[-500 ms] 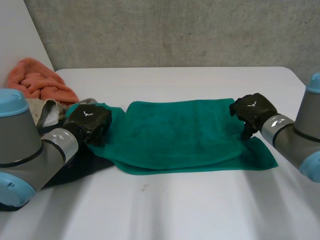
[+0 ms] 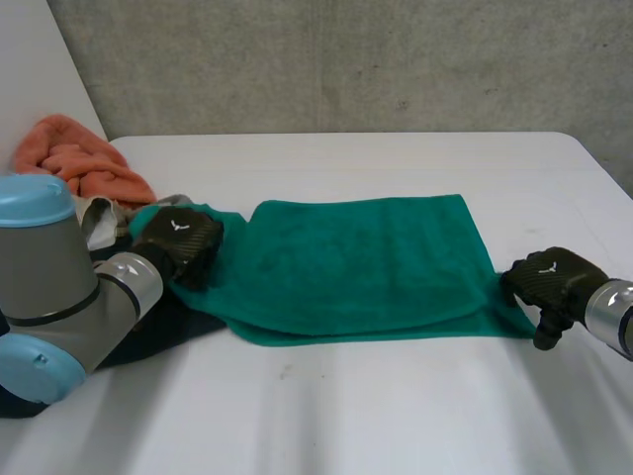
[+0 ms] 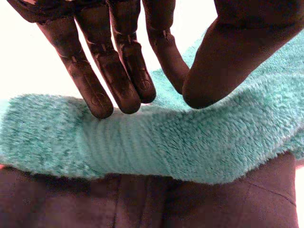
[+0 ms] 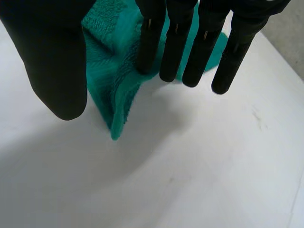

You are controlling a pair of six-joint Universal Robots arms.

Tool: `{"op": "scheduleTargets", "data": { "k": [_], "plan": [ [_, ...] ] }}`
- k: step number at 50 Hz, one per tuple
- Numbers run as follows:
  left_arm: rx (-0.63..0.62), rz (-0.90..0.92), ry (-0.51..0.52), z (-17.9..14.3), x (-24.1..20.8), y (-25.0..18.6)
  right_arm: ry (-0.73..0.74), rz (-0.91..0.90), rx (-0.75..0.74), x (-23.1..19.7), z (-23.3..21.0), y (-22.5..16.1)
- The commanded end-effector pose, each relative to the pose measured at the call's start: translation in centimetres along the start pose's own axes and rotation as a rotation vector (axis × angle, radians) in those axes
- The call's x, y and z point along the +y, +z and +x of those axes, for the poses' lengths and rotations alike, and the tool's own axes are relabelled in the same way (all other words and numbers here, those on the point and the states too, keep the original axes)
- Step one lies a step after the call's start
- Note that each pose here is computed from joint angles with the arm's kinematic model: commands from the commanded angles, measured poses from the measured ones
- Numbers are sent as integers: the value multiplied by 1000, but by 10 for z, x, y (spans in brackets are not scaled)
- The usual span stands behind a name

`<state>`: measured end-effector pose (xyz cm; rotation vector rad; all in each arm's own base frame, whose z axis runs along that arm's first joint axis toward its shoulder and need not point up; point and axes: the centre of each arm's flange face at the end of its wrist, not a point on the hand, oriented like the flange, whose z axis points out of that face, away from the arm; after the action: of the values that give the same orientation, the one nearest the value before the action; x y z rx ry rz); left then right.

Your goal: Fold the laundry.

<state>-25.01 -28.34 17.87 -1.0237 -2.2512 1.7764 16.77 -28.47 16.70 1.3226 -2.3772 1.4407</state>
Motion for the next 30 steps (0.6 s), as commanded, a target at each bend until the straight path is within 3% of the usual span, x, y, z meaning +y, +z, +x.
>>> {"op": "scheduleTargets", "data": {
  "k": [1,14,30],
  "plan": [
    [-33,52,-11,-7,-18,-17,-7,97,10,6,-5,19],
    [-28,-1,-19,-1,-2,-44,14,175,18,7,-5,48],
    [-20,-81,7,-5,28,-18,-13,204,92,9,4,71]
  ]
}}
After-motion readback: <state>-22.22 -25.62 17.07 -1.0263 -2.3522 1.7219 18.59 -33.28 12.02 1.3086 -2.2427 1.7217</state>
